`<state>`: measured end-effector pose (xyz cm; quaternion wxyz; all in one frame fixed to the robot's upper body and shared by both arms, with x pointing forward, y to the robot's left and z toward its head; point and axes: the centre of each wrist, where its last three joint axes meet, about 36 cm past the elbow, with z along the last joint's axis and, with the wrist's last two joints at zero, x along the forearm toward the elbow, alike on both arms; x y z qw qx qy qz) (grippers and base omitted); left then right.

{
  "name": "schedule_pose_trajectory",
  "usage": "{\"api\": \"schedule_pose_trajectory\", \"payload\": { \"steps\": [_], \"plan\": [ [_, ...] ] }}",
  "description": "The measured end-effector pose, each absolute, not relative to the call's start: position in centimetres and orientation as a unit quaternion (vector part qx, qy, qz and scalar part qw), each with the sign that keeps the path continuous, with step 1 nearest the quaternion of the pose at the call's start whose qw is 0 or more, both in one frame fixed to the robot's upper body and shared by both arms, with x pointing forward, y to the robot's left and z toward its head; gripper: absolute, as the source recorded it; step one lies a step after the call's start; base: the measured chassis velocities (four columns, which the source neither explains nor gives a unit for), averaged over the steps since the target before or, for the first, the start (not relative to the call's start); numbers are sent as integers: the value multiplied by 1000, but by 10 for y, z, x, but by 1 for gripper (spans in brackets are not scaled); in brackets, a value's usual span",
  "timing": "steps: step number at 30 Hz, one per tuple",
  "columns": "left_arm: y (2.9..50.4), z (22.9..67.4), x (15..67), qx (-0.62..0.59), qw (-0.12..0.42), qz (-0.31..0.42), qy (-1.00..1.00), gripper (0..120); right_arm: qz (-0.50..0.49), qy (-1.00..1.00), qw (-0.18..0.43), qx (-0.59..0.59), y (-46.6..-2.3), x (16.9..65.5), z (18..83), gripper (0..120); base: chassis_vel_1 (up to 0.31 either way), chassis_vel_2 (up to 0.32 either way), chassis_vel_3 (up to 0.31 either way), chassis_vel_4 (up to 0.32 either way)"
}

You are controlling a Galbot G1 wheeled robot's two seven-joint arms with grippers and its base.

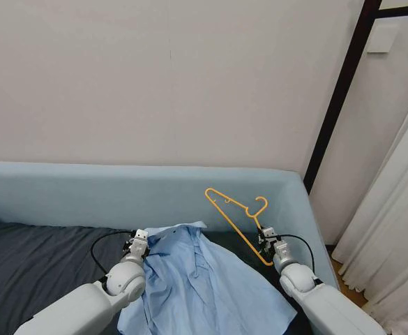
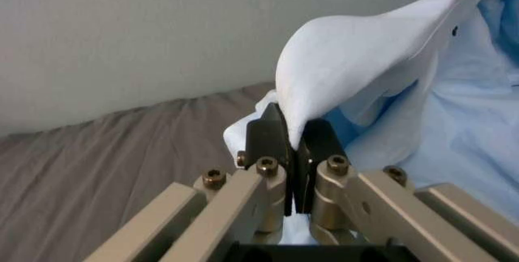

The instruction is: Pick up the clothes from the sofa and hang them on the clothes hanger.

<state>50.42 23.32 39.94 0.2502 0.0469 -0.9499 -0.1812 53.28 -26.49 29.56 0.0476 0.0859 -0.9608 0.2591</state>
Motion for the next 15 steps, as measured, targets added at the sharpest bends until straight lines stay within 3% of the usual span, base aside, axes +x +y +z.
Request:
{"api": "schedule_pose_trajectory", "payload": {
  "steps": [6,15],
  "plan": [
    [235,412,508,49,251,-168,-952,0,353,-931,-3,95,-262,464,270,5,0,0,0,0],
    [228,440,505,44,263,-159,-951,0,404,-902,-28,148,-244,410,245,5,0,0,0,0]
  ]
}}
